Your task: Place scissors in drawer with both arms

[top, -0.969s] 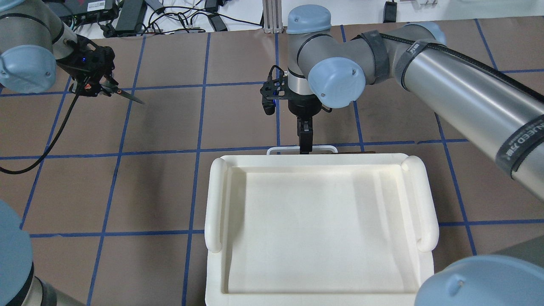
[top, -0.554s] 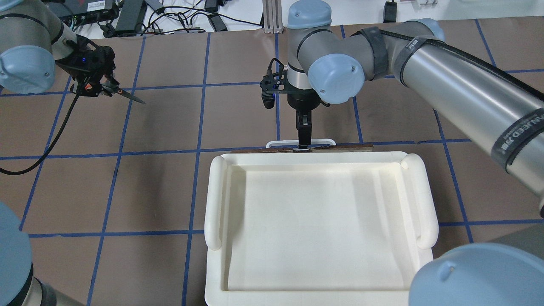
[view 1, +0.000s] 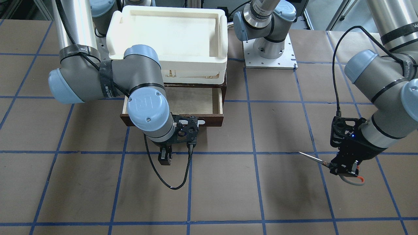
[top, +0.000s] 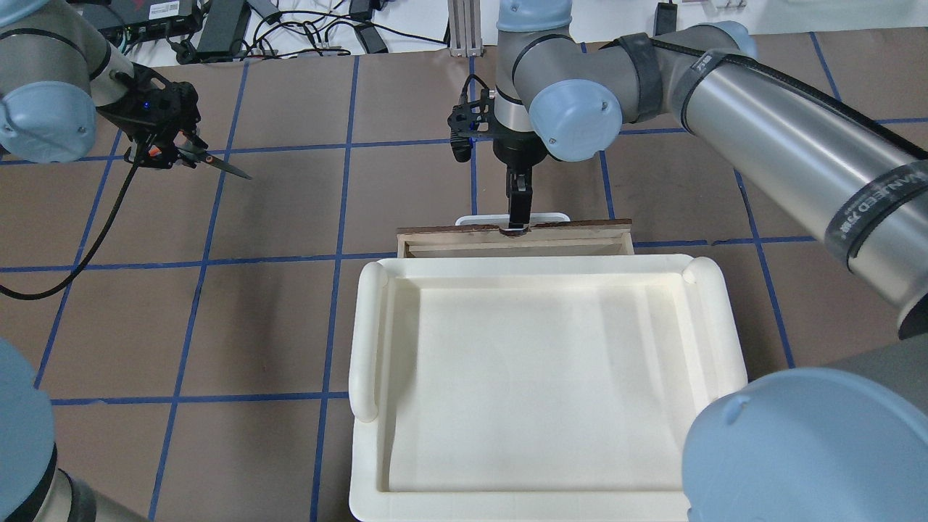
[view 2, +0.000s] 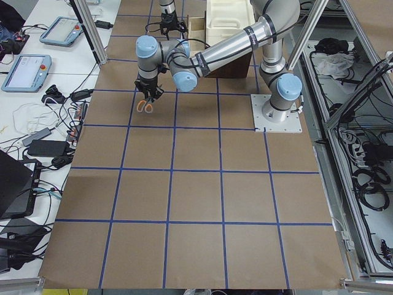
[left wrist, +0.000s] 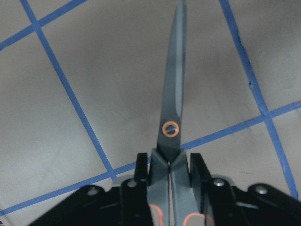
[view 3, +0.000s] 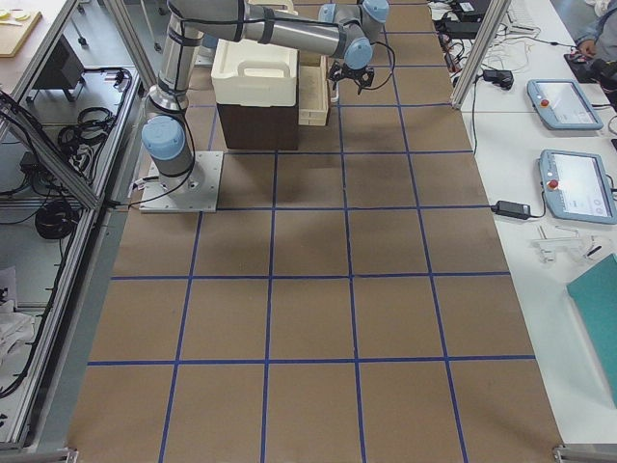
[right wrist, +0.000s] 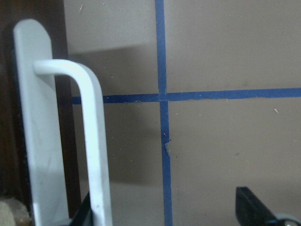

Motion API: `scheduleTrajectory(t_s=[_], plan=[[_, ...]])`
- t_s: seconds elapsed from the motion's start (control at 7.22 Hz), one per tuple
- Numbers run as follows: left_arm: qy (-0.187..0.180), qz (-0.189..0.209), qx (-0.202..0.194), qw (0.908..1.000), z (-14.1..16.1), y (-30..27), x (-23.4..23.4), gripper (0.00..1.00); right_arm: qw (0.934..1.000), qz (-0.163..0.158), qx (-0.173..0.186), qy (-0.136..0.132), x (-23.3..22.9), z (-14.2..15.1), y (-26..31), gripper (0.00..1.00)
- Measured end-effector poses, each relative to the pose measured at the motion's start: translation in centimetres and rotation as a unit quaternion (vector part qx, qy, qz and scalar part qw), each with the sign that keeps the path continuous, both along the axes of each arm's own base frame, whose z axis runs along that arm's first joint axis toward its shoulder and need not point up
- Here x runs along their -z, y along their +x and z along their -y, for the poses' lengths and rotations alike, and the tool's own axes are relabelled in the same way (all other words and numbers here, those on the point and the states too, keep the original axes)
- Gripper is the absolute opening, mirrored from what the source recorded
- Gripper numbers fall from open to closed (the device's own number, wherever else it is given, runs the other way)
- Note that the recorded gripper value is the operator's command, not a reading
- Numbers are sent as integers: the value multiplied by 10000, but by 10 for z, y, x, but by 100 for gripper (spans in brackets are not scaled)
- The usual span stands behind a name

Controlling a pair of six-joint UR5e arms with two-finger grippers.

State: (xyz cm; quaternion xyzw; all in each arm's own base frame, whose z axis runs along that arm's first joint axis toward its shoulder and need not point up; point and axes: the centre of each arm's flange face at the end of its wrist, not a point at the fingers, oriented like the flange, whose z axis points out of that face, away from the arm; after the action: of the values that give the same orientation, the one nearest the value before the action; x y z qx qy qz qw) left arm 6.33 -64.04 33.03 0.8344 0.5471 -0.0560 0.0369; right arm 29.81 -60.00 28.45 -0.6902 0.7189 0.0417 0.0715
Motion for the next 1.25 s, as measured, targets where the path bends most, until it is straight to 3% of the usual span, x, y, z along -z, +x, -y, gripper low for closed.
scheduleTrajectory(t_s=[0.42, 1.25], plan=[[108, -26, 14, 9999, -4, -3, -1, 0, 9994, 87, 78, -313, -6, 24, -9, 100], [208, -57, 68, 9997, -8, -12, -5, 0, 9984, 151, -9, -538, -5, 50, -5, 100]])
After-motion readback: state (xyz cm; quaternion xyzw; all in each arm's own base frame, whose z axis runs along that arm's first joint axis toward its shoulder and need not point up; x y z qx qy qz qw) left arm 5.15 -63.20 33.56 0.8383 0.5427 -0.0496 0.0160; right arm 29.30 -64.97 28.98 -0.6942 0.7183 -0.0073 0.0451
